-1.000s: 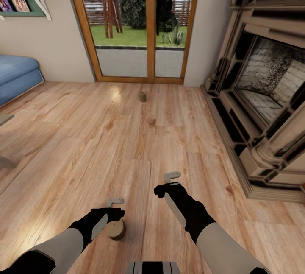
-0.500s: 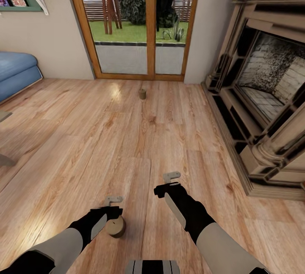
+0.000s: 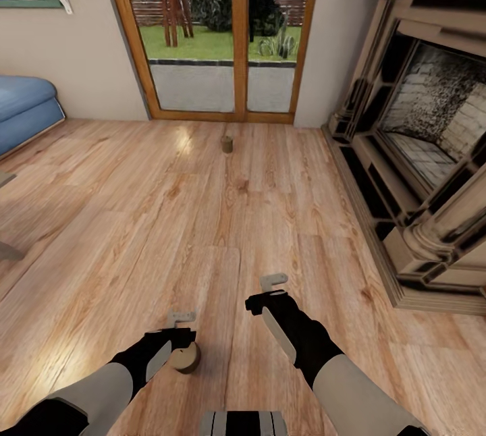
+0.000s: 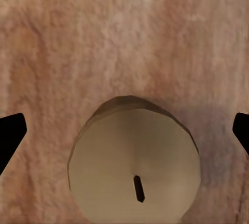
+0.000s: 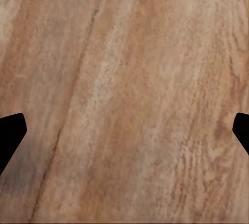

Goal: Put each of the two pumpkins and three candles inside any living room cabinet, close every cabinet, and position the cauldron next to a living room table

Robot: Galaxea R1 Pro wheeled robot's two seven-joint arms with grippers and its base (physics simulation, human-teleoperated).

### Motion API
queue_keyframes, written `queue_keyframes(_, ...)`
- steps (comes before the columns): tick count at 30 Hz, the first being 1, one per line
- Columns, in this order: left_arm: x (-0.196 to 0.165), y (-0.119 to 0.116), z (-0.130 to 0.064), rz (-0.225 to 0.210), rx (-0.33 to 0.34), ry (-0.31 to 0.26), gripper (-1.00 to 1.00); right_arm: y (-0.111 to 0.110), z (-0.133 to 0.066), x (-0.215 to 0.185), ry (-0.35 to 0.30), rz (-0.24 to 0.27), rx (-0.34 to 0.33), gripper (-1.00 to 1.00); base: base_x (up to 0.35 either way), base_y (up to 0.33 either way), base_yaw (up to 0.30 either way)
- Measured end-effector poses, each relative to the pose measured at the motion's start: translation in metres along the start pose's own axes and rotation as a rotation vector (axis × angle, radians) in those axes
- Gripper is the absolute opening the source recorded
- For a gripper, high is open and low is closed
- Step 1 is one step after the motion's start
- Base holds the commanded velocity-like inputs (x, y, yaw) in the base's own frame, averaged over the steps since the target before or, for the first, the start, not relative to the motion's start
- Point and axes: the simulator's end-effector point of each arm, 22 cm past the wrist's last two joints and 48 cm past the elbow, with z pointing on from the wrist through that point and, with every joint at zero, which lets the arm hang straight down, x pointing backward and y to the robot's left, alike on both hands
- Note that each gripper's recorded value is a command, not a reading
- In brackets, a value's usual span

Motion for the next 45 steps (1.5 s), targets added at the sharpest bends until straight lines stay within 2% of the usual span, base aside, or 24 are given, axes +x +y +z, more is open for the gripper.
queue_keyframes(7,-0.002,0.001,0.003,-0.006,-0.001,-0.021,1.00,0.001,0.003,0.004,0.008,-0.002,-0.002,1.00,0.000,0.000,0.000)
queue_keyframes(9,-0.005,0.001,0.003,-0.009,-0.001,-0.033,1.00,0.006,0.003,0.004,0.006,-0.020,-0.007,1.00,0.000,0.000,0.000)
queue_keyframes(13,-0.008,0.002,0.003,-0.011,-0.002,-0.045,1.00,0.012,0.002,0.004,0.001,-0.019,-0.021,1.00,0.000,0.000,0.000)
queue_keyframes(25,0.017,0.002,0.020,-0.011,-0.003,-0.002,1.00,0.018,0.021,0.027,0.046,-0.023,-0.030,1.00,0.000,0.000,0.000)
queue_keyframes(45,0.019,0.002,0.021,-0.009,-0.003,0.001,1.00,0.018,0.023,0.029,0.049,-0.024,-0.029,1.00,0.000,0.000,0.000)
